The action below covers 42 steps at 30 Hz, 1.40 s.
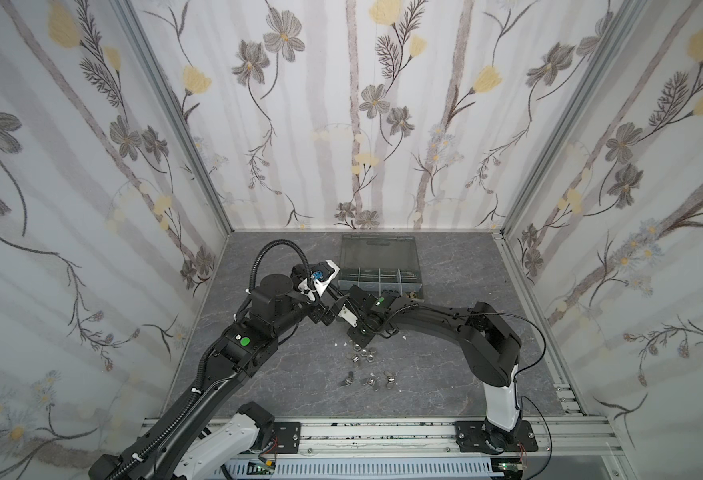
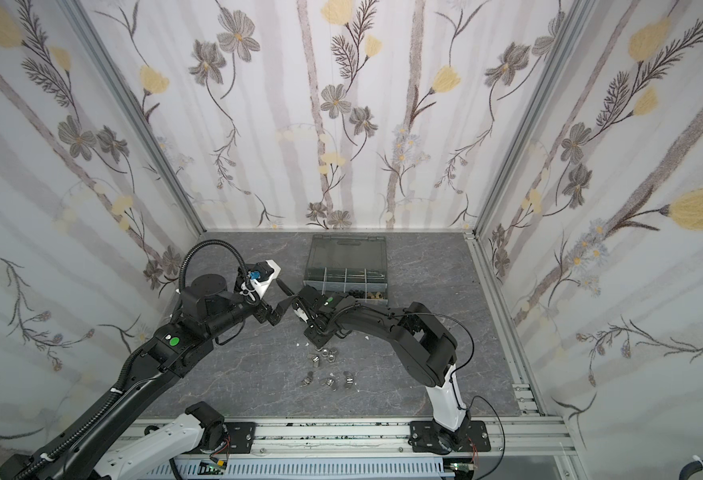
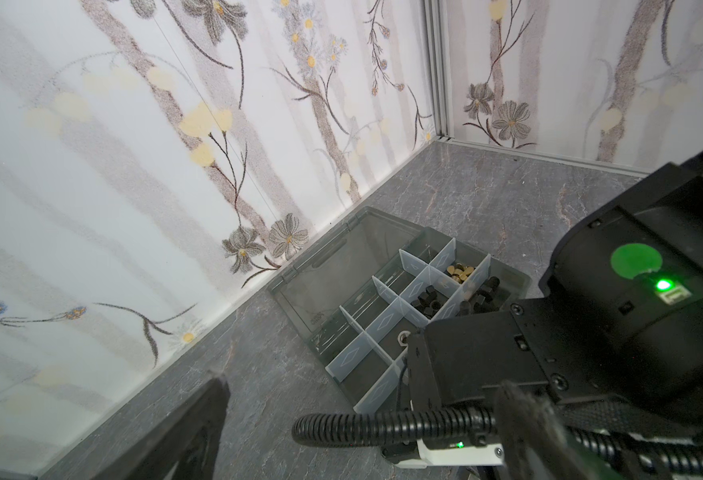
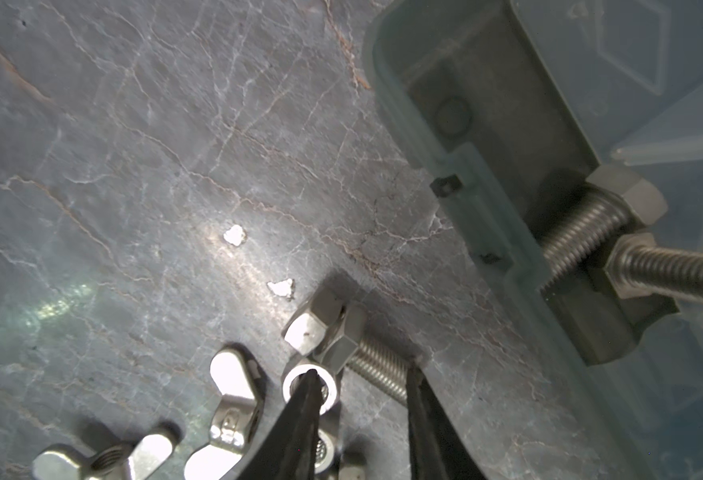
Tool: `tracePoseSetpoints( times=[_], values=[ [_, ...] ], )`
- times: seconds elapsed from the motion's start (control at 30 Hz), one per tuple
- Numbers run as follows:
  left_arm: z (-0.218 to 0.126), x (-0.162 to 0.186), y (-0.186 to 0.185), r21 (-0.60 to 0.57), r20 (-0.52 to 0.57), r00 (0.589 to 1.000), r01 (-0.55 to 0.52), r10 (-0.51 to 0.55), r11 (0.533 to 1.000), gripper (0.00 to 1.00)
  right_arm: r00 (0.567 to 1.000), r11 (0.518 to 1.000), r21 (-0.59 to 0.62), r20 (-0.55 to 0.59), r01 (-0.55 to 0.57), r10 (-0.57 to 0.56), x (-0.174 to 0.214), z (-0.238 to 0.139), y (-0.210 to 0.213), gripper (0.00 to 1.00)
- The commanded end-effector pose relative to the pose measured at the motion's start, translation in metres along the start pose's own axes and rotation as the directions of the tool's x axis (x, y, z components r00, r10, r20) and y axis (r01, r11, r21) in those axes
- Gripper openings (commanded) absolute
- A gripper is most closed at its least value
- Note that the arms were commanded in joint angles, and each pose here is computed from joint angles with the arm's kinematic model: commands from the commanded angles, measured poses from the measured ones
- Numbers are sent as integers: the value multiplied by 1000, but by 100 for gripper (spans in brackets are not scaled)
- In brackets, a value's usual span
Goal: Sort the screws and nuts into containers
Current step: 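Move the open right gripper back to the pile of silver parts, then grasp a third silver hex bolt with the right gripper, then carry the silver bolt over the silver-nut compartment with the right gripper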
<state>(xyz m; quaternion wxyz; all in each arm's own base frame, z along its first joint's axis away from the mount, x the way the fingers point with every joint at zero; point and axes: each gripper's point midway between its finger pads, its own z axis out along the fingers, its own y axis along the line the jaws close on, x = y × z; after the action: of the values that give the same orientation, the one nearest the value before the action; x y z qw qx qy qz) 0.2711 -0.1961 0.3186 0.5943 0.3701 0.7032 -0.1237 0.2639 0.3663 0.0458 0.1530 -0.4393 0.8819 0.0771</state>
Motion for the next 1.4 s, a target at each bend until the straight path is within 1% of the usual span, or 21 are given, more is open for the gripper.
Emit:
tracePoseSetpoints(
  times=[0.0,0.27,0.47,0.53,0.67,0.77,0.97,1.2,1.37],
  values=[
    [-1,-4,2,-13,15,1000,-3,3,1000,100,998,998,7,0,60,-60,-3,3,-1,36],
    [-1,-3,3,-15,10,1000,-7,8,1000,100,993,993,-28,-28,114,-115,-1,17,4,41],
    [-3,-3,4,-23,7,1000,-7,7,1000,100,992,992,-37,-46,119,-121,4,22,5,40],
    [-2,-3,4,-22,8,1000,-5,5,1000,100,992,993,-35,-54,116,-118,6,25,4,37],
    [-1,-3,3,-17,9,1000,-4,4,1000,100,991,993,-39,-74,111,-113,10,31,4,27],
    [-2,-4,4,-20,11,1000,-9,9,1000,100,991,994,-36,-84,105,-108,14,32,3,21],
    [-2,-4,2,-11,11,1000,-6,6,1000,100,994,996,-19,-69,87,-88,14,22,-2,13],
    [-2,-5,1,-8,19,1000,-6,6,1000,100,1000,1000,-6,-8,17,-17,3,-4,-14,10],
    [-1,-4,0,-3,20,1000,-5,5,1000,100,998,999,10,50,-32,31,-13,-28,-26,9]
  ],
)
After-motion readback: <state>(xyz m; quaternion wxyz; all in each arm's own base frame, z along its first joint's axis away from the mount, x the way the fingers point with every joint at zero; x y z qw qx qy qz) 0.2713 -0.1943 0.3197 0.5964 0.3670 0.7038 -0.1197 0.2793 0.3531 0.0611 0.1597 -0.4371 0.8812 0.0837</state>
